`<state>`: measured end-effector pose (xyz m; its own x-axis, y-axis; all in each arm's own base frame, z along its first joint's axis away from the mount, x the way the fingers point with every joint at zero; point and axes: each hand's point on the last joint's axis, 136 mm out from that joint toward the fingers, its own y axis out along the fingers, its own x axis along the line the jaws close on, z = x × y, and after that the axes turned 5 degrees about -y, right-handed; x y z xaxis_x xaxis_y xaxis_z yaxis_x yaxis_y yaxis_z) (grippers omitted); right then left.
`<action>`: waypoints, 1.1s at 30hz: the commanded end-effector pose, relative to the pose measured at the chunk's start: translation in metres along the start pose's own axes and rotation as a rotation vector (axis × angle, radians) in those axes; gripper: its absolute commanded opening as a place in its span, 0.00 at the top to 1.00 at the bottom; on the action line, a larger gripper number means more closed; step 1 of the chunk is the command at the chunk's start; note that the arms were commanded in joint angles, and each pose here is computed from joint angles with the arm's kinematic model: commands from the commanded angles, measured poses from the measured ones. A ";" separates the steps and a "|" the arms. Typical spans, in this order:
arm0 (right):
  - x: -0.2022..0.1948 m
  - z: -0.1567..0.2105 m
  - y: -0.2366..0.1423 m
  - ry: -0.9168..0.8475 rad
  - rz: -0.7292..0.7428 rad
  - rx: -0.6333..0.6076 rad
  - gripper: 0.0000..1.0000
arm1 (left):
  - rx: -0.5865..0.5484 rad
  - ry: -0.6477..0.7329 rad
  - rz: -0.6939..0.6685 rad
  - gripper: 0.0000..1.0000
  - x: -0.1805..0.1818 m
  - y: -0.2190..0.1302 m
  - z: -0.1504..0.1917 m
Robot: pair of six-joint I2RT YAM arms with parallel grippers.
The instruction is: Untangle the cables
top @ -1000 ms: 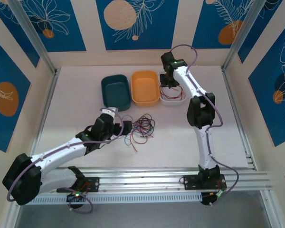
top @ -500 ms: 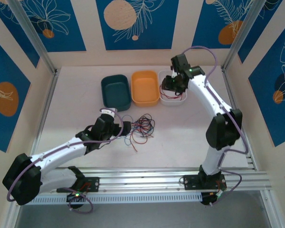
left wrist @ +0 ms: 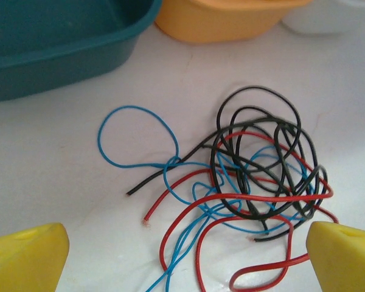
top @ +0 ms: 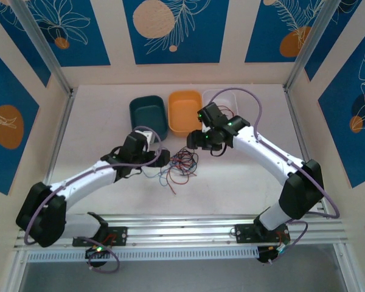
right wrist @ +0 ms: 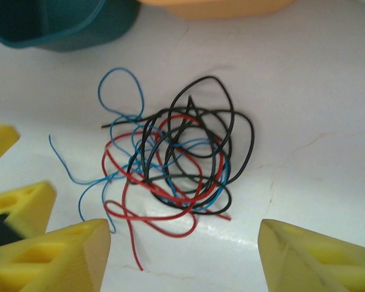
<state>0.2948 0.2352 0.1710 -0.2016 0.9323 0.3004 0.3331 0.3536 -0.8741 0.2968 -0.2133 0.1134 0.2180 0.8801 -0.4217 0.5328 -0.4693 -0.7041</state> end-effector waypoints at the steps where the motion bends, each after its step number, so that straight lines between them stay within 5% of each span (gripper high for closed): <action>1: -0.001 0.008 -0.001 0.055 0.030 -0.018 0.32 | 0.148 0.110 0.128 0.03 -0.016 0.008 0.013; 5: -0.004 0.014 0.000 0.077 0.048 -0.025 0.27 | 0.231 0.218 0.157 0.09 -0.017 0.023 0.019; 7: -0.007 0.015 -0.003 0.088 0.058 -0.038 0.00 | 0.248 0.255 0.154 0.12 -0.016 0.030 0.020; 24: -0.032 0.021 -0.019 0.225 0.118 -0.091 0.01 | 0.315 0.294 0.217 0.36 -0.021 0.066 0.022; 33: -0.023 0.033 -0.007 0.271 0.084 -0.056 0.01 | 0.283 0.218 0.325 0.74 -0.041 0.062 0.020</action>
<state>0.2759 0.2044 0.1650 0.0540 0.9524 0.3001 0.4144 0.2521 -0.8745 0.3048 -0.2711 0.0592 0.5118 0.7136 -0.4783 0.1717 -0.6305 -0.7569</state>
